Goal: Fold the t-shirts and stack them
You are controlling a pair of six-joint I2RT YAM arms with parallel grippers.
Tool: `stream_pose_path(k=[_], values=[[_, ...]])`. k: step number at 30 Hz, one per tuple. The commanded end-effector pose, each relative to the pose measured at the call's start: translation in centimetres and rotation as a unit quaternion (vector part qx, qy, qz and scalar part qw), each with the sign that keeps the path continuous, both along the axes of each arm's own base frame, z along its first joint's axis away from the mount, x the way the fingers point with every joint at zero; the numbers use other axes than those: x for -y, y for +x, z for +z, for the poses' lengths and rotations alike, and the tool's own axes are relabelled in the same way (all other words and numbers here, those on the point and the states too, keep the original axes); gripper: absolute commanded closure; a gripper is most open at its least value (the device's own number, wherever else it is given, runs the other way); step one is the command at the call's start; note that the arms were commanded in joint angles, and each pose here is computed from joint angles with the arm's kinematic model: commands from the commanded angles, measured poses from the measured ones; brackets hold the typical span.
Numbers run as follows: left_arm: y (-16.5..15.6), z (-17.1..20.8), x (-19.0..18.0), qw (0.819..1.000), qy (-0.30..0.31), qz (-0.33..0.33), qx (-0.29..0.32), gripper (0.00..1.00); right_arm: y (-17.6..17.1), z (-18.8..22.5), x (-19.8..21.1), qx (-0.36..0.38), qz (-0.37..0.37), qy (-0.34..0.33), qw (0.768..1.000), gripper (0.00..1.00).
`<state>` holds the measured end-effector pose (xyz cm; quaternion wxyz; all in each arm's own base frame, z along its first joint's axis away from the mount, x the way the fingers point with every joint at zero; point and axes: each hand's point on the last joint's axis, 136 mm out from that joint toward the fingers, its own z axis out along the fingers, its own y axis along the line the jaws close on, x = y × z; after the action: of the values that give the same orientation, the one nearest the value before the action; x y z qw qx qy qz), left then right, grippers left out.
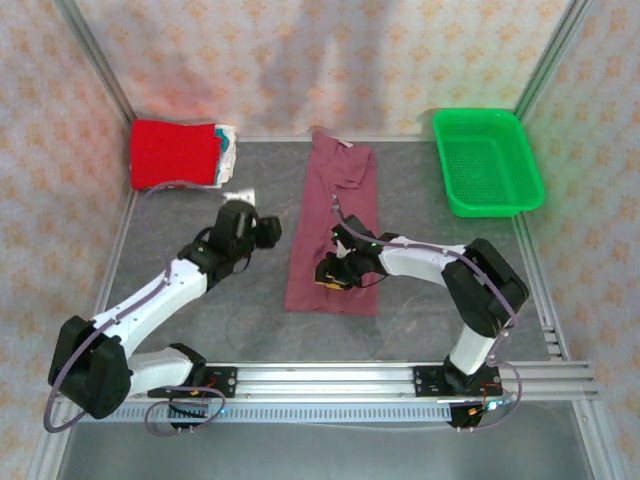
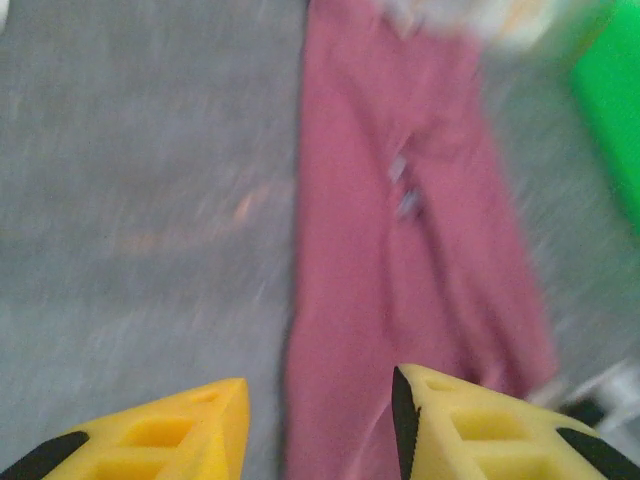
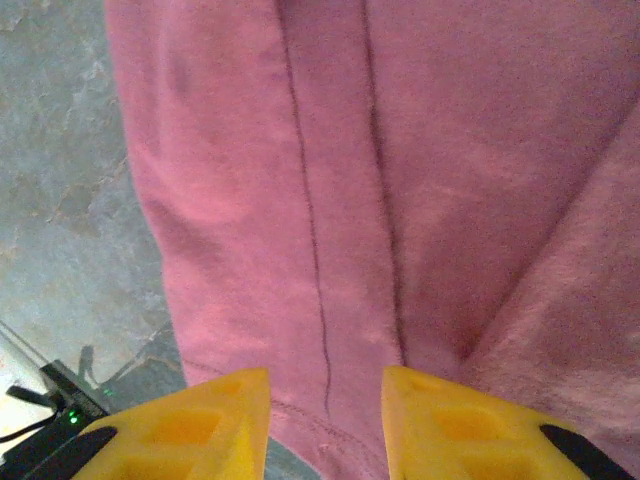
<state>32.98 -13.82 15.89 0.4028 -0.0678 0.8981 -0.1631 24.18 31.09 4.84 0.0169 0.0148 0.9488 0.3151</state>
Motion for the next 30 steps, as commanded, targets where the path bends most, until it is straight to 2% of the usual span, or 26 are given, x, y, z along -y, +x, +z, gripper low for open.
stream_pose_path(k=[1, 5, 9, 18, 27, 30], values=[[-3.1, -1.2, -1.5, 1.0, 0.022, 0.002, -0.011, 0.57, 0.2, -1.4, 1.0, -0.002, -0.019, -0.029, 0.999, 0.65], [-5.8, -2.3, -1.5, 0.999, 0.016, -0.019, -0.023, 0.55, 0.1, -1.9, 1.1, -0.006, -0.021, -0.033, 0.999, 0.65], [-7.3, -3.8, -2.5, 0.998, 0.032, -0.01, -0.045, 0.55, -0.3, -2.3, 0.5, -0.015, -0.012, -0.028, 0.999, 0.67], [-7.2, -4.8, -2.6, 0.998, 0.034, -0.003, -0.058, 0.54, -0.3, -2.1, -0.2, -0.017, -0.008, -0.01, 1.0, 0.77], [-7.4, -6.1, -2.7, 0.997, 0.03, 0.004, -0.068, 0.54, -0.9, -3.0, -0.6, -0.034, -0.01, 0.002, 0.999, 0.81], [-7.5, -6.4, -2.7, 0.997, 0.03, 0.005, -0.07, 0.54, -0.9, -3.1, -0.5, -0.033, -0.015, 0.003, 0.999, 0.9]])
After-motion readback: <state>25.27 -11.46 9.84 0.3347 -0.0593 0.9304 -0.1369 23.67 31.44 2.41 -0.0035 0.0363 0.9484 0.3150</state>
